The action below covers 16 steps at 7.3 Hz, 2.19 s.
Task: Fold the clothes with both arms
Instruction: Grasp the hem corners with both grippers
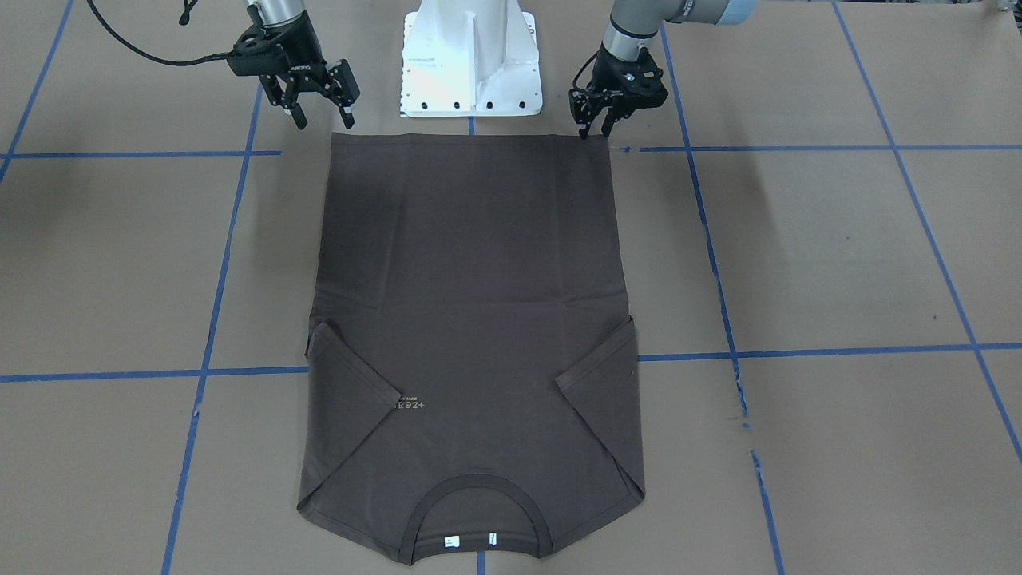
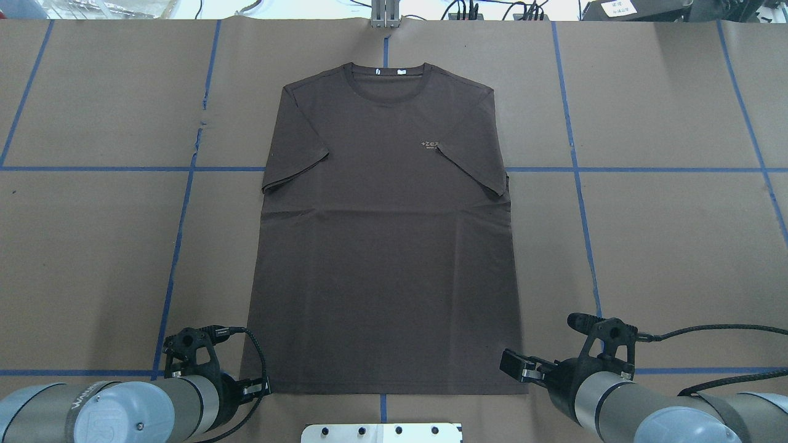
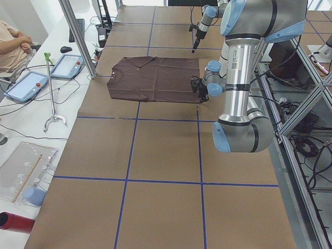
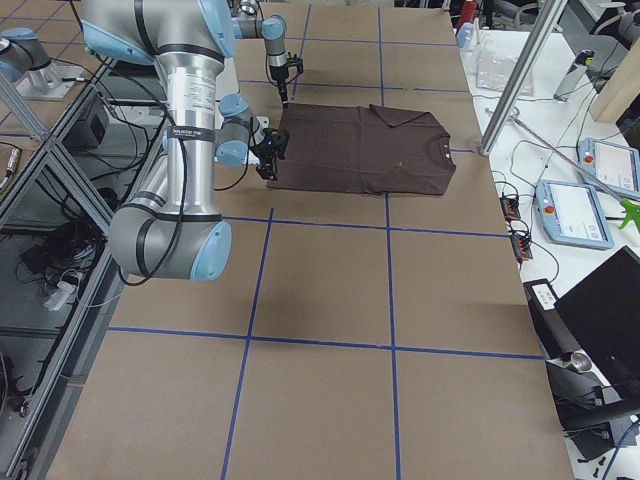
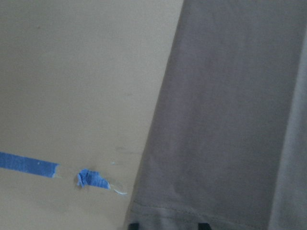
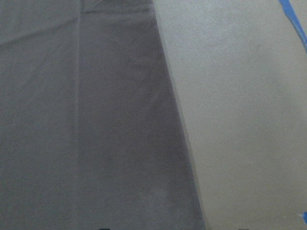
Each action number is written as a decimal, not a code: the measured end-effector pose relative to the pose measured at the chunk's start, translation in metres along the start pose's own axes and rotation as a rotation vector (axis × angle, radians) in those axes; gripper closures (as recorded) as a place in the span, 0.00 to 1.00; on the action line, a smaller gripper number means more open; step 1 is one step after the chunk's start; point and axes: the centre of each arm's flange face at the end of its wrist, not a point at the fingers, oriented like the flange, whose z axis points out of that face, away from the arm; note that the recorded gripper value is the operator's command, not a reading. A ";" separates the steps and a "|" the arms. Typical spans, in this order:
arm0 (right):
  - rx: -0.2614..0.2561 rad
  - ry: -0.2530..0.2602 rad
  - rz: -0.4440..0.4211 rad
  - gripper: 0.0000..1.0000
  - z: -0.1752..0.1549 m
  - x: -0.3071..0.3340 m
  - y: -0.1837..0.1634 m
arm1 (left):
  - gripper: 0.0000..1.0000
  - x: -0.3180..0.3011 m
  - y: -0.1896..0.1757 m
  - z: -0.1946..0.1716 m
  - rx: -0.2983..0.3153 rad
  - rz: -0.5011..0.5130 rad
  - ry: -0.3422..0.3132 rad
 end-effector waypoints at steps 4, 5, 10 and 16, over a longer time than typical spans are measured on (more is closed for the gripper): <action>0.005 0.002 -0.001 0.08 0.001 0.001 0.000 | 0.53 -0.007 -0.001 0.002 -0.002 0.015 -0.014; 0.005 0.002 -0.001 0.08 0.001 0.001 -0.001 | 0.85 -0.007 -0.001 0.002 -0.002 0.016 -0.013; 0.010 0.001 -0.001 0.14 0.000 0.001 0.000 | 1.00 -0.003 0.000 0.001 -0.001 0.011 -0.005; 0.082 0.114 0.054 0.33 0.027 -0.015 0.049 | 1.00 0.004 0.001 -0.005 -0.006 0.001 0.014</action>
